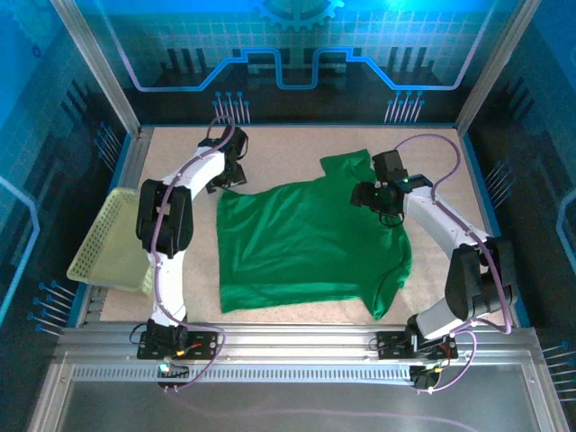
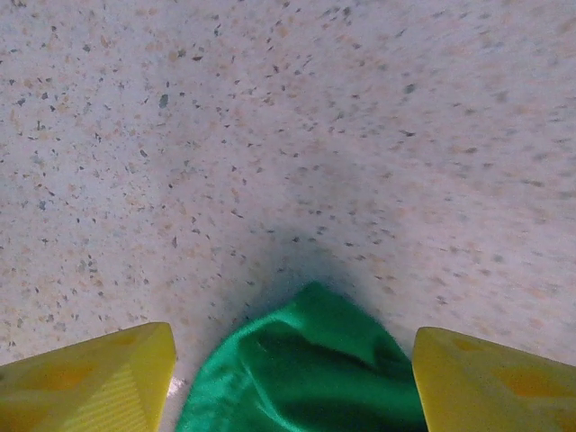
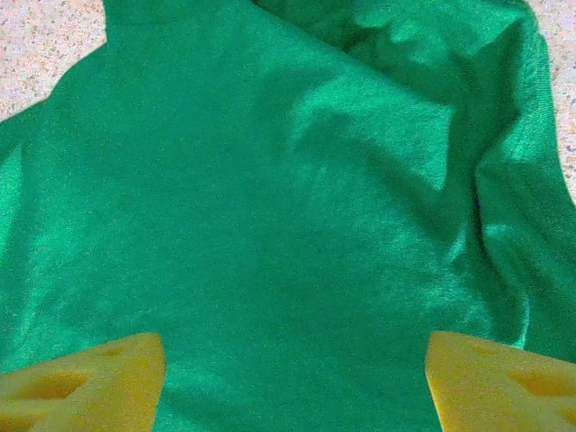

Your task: Fold the inside-out t-shirt

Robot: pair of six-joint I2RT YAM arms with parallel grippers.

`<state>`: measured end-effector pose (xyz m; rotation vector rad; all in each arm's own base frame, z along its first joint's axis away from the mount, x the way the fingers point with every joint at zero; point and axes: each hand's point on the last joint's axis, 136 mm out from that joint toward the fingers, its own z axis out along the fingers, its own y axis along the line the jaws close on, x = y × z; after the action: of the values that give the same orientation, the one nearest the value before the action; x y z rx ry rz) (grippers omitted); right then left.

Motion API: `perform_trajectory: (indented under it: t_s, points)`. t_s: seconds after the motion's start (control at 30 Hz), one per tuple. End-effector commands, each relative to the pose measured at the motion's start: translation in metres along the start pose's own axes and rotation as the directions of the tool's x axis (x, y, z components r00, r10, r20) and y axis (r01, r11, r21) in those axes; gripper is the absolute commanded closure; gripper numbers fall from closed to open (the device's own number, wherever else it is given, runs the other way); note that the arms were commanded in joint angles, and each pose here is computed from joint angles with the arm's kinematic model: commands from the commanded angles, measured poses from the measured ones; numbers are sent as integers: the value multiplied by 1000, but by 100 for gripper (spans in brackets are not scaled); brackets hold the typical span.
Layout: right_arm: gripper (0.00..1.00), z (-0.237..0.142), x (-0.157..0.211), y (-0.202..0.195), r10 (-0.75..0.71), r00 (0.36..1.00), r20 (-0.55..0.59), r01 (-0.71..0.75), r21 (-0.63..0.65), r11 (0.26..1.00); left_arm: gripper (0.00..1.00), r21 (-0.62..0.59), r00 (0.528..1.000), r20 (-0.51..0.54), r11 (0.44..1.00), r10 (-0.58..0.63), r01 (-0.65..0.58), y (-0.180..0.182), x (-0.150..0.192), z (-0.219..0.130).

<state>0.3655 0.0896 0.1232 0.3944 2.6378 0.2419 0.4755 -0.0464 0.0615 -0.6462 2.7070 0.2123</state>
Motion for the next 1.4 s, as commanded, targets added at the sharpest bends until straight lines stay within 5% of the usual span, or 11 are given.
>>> perform_trajectory:
  t_s: [0.0,0.53,0.77,1.0,1.37]
  points:
    - [23,4,1,3,-22,1000,-13,22,-11,1000,32,-30,998,-33,999,44,-45,8,-3,4]
    - [22,11,3,0,-25,999,-27,25,0,1000,59,38,991,-130,999,43,-38,-6,15,40]
    - [22,25,-42,7,-57,998,21,57,1,998,80,45,994,-101,999,35,-31,-4,7,38]
    - [31,87,-81,17,-54,997,-61,56,24,998,98,98,998,-58,995,4,1,-2,7,24]
    - [47,134,-58,-42,165,964,-207,-133,156,979,100,184,995,41,979,-92,83,17,18,-16]
